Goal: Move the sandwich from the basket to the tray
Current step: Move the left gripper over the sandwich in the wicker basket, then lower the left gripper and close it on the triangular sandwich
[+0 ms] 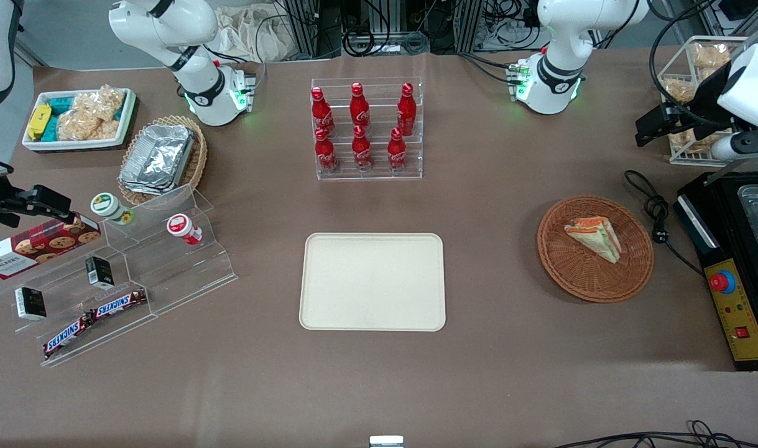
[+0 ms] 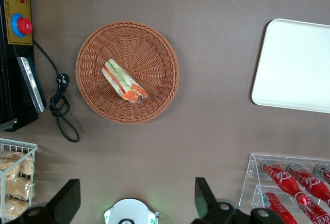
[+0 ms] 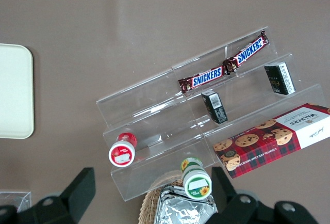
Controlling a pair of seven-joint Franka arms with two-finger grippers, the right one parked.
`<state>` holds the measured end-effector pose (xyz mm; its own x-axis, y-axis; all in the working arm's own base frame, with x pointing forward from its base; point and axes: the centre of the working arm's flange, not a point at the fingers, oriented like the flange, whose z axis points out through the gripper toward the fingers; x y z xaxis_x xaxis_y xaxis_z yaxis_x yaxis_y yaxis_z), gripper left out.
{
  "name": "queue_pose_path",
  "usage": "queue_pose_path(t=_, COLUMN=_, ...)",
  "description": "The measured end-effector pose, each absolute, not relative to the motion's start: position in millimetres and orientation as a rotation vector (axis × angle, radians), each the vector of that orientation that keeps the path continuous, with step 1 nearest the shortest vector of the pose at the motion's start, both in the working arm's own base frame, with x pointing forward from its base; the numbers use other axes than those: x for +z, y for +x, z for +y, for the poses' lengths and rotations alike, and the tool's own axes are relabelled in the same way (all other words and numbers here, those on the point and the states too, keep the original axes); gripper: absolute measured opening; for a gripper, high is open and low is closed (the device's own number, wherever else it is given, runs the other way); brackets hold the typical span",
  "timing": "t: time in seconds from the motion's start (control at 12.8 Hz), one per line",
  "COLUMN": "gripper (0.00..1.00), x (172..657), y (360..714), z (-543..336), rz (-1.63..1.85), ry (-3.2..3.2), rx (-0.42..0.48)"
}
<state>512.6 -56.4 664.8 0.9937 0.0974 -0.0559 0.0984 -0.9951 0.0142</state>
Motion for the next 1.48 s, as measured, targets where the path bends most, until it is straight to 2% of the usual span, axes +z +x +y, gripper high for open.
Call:
queue_pose_path(t=0.39, gripper=1.00, x=662.8, y=513.2, z=-56.0, rz=0.173, ry=3.123, rx=-0.093)
queue_pose_path(t=0.62, gripper=1.00, x=642.0, y=519.2, z=-57.1, rz=0.348, ry=3.116, rx=-0.149)
queue_pose_path(t=1.01, gripper=1.00, x=549.6, y=532.5, z=-57.1, rz=0.532, ry=3.095, rx=-0.151)
queue_pose_path(t=1.48, gripper=1.00, x=424.9, y=517.3, z=-41.0, rz=0.727, ry=3.059, rx=-0.134)
